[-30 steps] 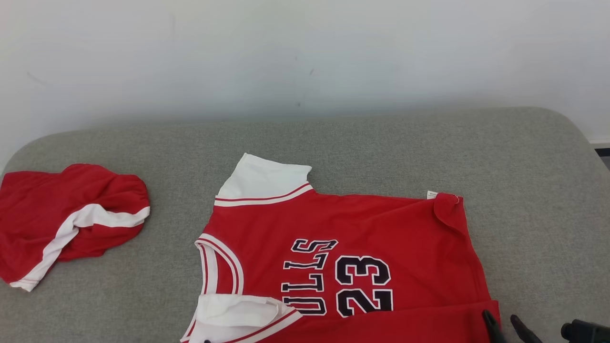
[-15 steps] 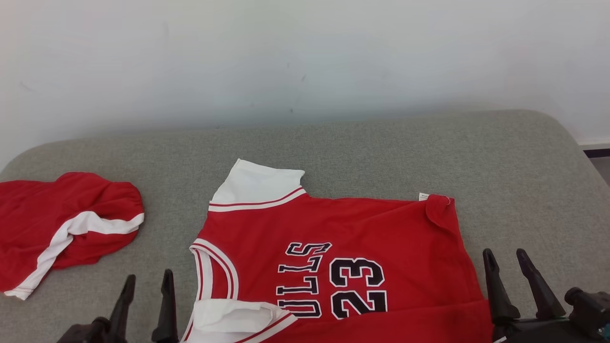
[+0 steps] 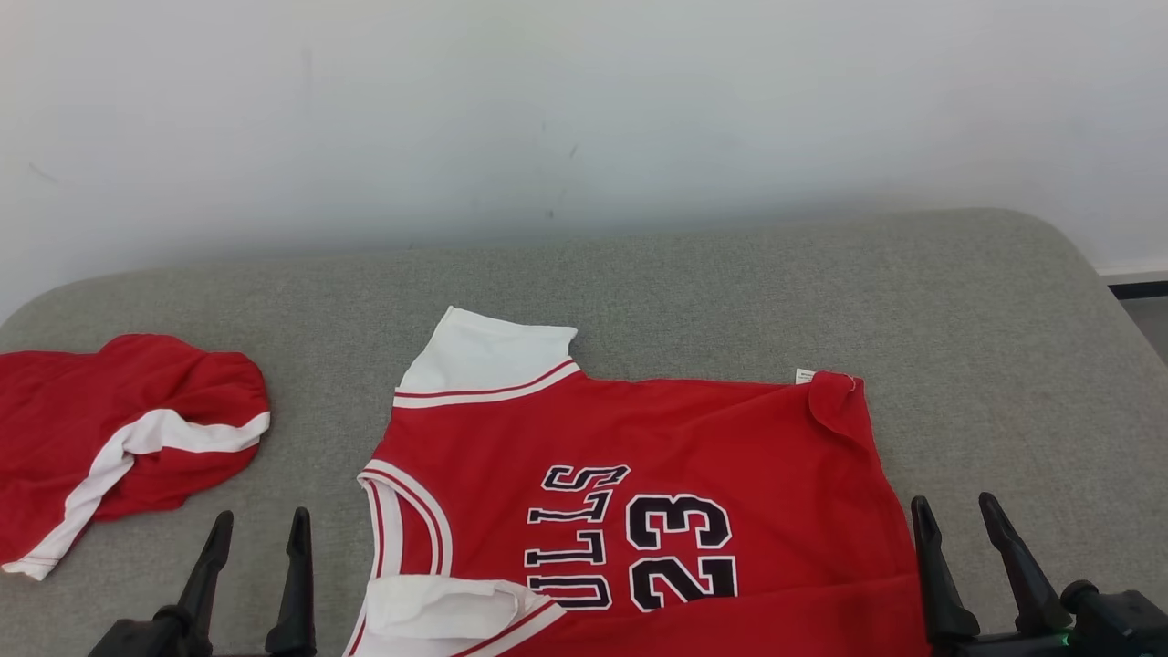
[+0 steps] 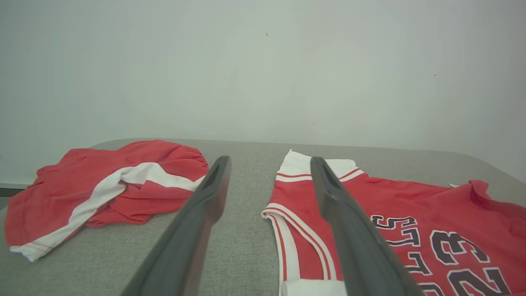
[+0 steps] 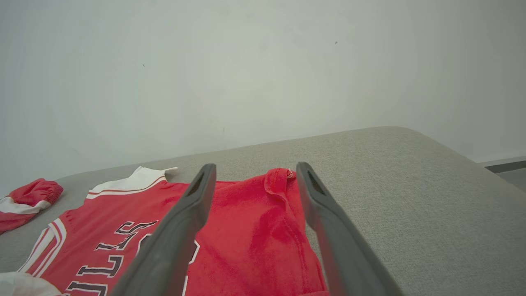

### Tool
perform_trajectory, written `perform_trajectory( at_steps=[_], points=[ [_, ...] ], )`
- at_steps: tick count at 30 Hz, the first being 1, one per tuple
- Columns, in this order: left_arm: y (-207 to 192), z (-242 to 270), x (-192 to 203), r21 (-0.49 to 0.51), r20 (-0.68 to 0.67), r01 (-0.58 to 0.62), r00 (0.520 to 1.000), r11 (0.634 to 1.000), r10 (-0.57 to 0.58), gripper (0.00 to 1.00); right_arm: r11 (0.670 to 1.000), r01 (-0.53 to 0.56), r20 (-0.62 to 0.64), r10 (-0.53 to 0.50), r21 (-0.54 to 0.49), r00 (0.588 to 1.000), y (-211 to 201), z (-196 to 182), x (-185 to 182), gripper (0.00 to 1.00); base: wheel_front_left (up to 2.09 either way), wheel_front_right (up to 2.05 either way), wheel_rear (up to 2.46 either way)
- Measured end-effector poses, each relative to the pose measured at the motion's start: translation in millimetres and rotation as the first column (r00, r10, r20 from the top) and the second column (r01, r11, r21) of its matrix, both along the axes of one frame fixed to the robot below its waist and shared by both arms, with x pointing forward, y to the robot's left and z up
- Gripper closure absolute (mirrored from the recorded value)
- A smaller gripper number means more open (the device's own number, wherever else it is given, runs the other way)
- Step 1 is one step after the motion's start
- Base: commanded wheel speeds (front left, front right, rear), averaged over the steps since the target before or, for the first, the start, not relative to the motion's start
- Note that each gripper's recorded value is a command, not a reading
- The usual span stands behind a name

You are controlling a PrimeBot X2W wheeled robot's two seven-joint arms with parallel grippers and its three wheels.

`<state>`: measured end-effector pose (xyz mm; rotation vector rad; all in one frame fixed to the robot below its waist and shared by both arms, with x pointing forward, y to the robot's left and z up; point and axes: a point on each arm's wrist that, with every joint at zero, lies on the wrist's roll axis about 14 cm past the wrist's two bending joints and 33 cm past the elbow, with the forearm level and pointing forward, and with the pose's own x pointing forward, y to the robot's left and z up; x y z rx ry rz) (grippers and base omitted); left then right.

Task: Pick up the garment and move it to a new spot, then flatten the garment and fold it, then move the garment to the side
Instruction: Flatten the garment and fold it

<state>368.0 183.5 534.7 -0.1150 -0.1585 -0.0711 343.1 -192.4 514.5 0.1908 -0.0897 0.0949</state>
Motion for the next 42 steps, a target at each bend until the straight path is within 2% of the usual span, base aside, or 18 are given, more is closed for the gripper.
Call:
perform_trajectory(
  at_steps=[14, 23, 29, 34, 39, 42],
  points=[
    [11, -16, -10, -0.003, -0.043, -0.012, 0.999, 1.0, 0.011, 0.0, 1.0, 0.004, -0.054, -0.005, -0.023, 0.999, -2, -19, -6, 0.0, 0.0, 0.0, 0.0],
    [8, -21, -2, -0.007, -0.058, -0.001, 0.998, 1.0, 0.0, 0.0, 0.999, 0.003, -0.076, -0.006, -0.045, 0.997, -6, -23, 1, 0.0, 0.0, 0.0, 0.0],
    [-2, 0, 26, 0.032, -0.005, 0.058, 0.998, 0.998, -0.058, 0.0, 0.997, 0.003, -0.091, -0.01, -0.08, 0.996, -14, -16, 23, 0.0, 0.0, 0.0, 0.0],
    [-17, 36, 78, 0.094, 0.043, 0.136, 0.989, 0.986, -0.141, 0.0, 0.992, -0.005, -0.147, -0.013, -0.126, 0.989, -22, -12, 60, 0.0, 0.0, 0.0, 0.0],
    [-47, 66, 140, 0.162, 0.033, 0.258, 0.963, 0.953, -0.266, 0.0, 0.984, -0.035, -0.241, -0.008, -0.173, 0.971, -25, -19, 109, 0.0, 0.0, 0.0, 0.0],
    [-58, 64, 168, 0.209, -0.012, 0.301, 0.952, 0.93, -0.306, 0.0, 0.979, -0.064, -0.295, 0.004, -0.193, 0.956, -20, -29, 129, 0.0, 0.0, 0.0, 0.0]
  ],
)
